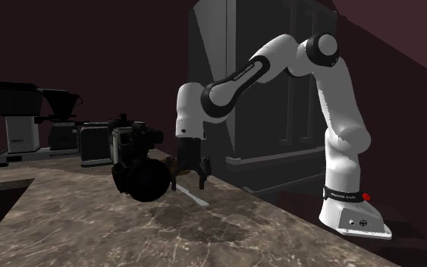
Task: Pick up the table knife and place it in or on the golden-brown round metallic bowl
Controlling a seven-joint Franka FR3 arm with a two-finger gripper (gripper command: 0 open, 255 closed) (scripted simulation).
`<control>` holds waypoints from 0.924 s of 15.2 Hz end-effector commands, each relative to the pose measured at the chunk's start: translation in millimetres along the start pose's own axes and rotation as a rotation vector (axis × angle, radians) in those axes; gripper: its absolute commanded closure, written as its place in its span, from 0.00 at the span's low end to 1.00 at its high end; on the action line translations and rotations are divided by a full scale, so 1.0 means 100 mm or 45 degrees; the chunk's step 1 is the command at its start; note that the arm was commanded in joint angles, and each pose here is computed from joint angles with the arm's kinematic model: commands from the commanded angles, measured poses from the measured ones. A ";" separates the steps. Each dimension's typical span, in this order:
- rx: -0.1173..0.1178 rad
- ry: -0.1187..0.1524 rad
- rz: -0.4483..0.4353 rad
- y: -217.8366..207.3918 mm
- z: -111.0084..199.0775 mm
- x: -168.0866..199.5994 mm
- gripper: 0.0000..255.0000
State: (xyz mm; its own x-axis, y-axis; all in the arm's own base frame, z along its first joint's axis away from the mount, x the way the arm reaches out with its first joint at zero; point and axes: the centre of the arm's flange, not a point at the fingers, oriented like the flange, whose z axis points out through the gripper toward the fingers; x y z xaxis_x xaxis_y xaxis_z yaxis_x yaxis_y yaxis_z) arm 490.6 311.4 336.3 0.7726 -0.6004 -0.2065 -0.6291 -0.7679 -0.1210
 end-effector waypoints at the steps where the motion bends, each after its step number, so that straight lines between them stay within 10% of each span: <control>1: 0.000 0.000 0.000 0.00 0.01 0.00 0.00; 5: 0.000 0.000 0.000 0.00 0.01 0.00 0.00; 6: 0.000 0.000 0.000 0.00 0.01 0.00 1.00; 14: 0.000 0.000 0.000 0.01 -0.01 -0.03 1.00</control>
State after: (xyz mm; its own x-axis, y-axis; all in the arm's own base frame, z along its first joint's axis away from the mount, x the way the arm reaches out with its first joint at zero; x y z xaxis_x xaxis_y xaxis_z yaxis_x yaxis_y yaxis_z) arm 490.2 312.0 341.0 0.7727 -0.6019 -0.2016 -0.6301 -0.7659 -0.1283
